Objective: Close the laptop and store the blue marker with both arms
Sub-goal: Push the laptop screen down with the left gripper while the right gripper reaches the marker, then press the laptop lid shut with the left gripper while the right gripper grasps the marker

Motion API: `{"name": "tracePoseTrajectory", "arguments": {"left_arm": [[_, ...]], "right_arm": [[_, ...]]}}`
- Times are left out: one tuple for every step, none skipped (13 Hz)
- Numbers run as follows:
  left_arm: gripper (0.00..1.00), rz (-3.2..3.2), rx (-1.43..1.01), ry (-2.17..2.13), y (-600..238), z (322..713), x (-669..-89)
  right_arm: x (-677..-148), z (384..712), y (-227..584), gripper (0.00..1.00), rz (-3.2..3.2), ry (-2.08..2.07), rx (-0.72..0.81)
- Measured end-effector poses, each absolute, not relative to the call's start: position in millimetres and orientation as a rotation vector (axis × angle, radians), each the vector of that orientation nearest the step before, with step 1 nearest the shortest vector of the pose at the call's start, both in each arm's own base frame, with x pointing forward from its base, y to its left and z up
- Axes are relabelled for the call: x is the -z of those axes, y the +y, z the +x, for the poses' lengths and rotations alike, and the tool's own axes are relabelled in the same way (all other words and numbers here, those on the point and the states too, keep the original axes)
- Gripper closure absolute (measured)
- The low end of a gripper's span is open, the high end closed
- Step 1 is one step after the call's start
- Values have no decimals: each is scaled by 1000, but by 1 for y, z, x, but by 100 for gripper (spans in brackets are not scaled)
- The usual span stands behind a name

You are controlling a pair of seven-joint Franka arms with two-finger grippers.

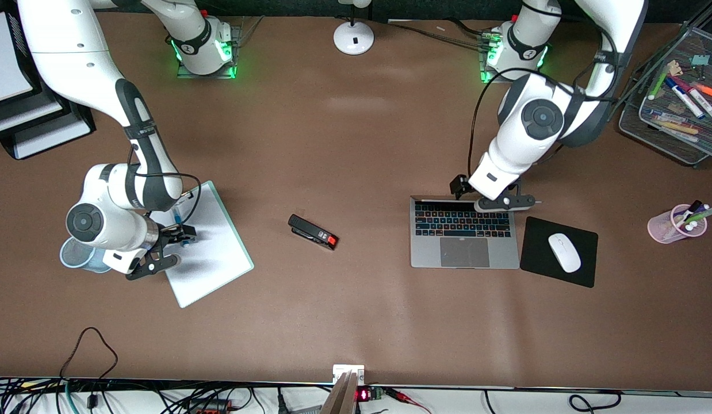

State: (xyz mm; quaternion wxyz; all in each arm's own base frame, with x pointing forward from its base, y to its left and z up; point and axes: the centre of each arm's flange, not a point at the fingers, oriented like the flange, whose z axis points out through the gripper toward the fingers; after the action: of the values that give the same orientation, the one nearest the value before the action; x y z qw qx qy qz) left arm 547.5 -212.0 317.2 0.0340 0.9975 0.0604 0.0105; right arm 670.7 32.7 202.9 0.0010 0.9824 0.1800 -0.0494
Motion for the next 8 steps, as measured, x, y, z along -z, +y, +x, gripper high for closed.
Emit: {"name": "tracePoseTrajectory", "arguments": {"left_arm": [[0, 3058, -46, 193, -211, 552, -310], [0, 3048, -63, 200, -211, 557, -302], [0, 3039, -75, 205, -211, 560, -295], [0, 3033, -78, 209, -211, 564, -289], [0, 3030, -76, 212, -212, 567, -284], [0, 3026, -75, 214, -213, 571, -280], [0, 3023, -72, 217, -213, 575, -276], [0, 3019, -74, 220, -214, 579, -272]], "right_arm": [[-202, 670, 33, 4, 3084, 566, 158], [-201, 670, 33, 13, 3084, 566, 159], [-201, 670, 33, 20, 3084, 567, 160], [-201, 670, 33, 21, 3084, 568, 160], [-201, 669, 33, 21, 3083, 575, 161], [-199, 669, 33, 26, 3081, 590, 165], [-196, 668, 33, 40, 3079, 601, 172], [-193, 668, 33, 43, 3078, 606, 179]]}}
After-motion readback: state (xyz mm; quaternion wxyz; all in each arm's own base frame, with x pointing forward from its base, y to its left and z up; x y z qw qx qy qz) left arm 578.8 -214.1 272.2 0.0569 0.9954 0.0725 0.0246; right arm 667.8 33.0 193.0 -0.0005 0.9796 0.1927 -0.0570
